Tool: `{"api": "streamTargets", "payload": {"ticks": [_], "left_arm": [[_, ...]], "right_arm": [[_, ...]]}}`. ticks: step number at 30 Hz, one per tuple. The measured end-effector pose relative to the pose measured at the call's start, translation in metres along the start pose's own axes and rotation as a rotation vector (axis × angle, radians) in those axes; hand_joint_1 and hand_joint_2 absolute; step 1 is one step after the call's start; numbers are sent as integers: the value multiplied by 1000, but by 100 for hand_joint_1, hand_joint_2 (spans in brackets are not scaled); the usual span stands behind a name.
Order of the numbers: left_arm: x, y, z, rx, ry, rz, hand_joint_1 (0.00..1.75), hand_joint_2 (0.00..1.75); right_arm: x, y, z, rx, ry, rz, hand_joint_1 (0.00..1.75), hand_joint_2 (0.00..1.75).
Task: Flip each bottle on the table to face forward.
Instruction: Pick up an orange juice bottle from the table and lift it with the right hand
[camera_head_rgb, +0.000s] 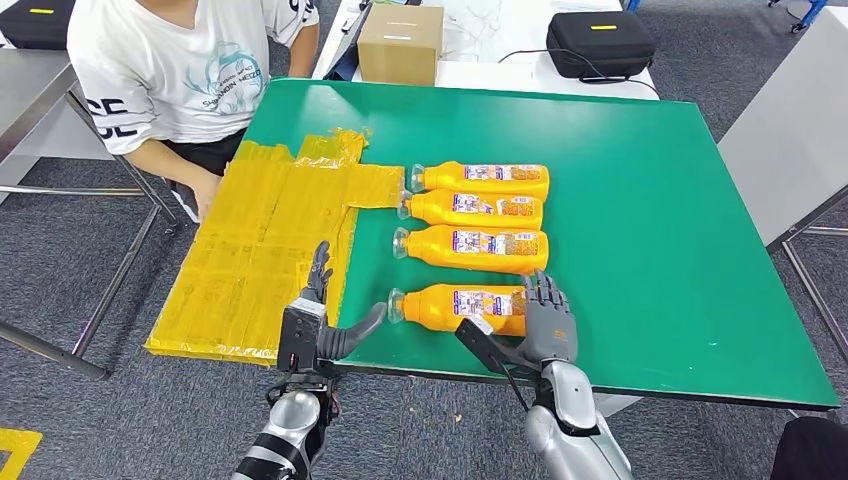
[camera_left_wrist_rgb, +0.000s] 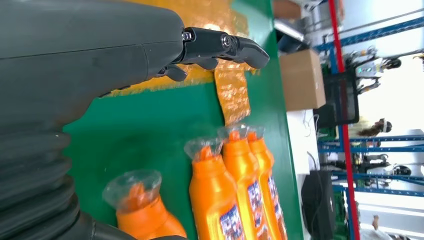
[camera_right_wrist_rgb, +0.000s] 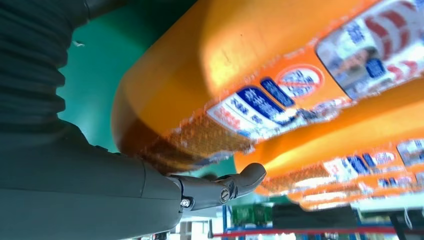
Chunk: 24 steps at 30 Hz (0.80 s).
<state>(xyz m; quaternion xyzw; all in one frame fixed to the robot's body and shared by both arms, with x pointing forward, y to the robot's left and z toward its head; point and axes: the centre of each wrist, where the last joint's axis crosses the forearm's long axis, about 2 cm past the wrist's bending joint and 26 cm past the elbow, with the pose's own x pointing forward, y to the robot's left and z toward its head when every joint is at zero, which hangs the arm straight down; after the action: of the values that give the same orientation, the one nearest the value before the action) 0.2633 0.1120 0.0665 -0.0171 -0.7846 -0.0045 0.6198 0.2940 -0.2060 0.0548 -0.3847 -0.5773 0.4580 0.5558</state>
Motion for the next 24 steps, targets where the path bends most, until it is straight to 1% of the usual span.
{"api": "streamTargets", "payload": {"ticks": [4,8,16,19,24], "left_arm": [[0,-1,0,-24,13,40,0,175],[0,-1,-1,-28,14,52,0,175],[2,0,-12,-43,3,56,0,175],[3,1,-16,-43,-1,53,0,175],[3,4,-23,-37,-5,56,0,175]], "right_arm": [[-4,-2,-11,58,-7,-9,175,175],[-6,-4,-21,78,-7,-2,175,175],[-10,-14,-45,177,-40,-5,175,175],[-11,-16,-50,199,-48,-8,175,175],[-10,-20,-57,212,-92,-78,175,175]]}}
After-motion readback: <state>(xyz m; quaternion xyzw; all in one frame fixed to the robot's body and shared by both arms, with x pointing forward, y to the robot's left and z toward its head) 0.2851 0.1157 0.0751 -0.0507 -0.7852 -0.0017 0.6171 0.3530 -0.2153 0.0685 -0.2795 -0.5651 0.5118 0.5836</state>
